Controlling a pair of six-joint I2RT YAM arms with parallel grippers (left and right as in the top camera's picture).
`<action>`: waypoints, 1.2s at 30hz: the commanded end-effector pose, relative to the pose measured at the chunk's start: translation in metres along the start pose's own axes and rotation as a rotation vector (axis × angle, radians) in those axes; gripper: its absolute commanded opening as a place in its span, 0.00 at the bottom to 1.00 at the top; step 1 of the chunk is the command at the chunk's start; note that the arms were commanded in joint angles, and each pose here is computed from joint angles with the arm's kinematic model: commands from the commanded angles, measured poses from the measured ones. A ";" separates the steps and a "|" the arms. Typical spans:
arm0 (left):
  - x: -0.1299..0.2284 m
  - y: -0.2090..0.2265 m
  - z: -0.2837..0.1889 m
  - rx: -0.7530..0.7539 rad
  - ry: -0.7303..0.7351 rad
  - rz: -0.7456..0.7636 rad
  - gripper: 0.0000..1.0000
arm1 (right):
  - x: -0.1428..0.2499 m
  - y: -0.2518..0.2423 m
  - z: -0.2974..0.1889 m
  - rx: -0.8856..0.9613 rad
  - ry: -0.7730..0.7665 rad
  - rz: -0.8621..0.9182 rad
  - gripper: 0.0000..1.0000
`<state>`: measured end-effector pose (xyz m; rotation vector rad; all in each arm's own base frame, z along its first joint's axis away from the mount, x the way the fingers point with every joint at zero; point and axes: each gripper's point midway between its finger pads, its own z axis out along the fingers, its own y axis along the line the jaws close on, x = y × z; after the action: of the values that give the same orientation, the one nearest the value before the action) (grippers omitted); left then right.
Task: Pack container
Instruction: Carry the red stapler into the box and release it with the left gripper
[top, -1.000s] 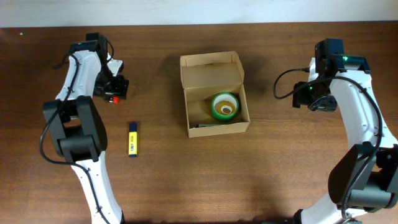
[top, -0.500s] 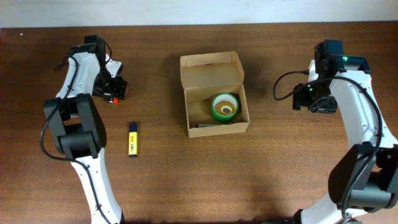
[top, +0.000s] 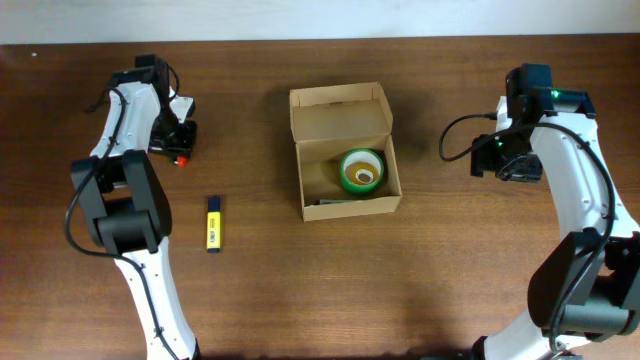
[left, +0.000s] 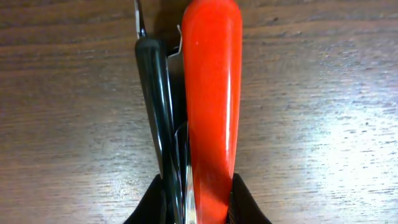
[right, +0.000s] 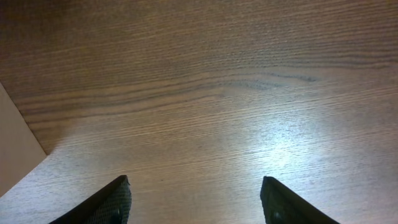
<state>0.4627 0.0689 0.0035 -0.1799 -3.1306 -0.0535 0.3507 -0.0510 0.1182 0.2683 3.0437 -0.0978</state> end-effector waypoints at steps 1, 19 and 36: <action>-0.004 0.004 0.000 -0.005 0.008 -0.009 0.02 | 0.001 -0.001 -0.004 -0.006 -0.013 0.004 0.67; -0.033 -0.136 -0.217 -0.017 -0.399 0.397 0.02 | -0.003 -0.001 -0.004 -0.006 -0.028 0.004 0.68; 0.057 -0.291 -0.197 -0.016 -0.263 1.141 0.02 | -0.003 -0.001 -0.004 -0.007 -0.029 0.004 0.74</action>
<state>0.3785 -0.2220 0.1967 -1.9154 -2.7957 0.0099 0.3545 -0.0515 0.1185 0.2590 3.0290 -0.0990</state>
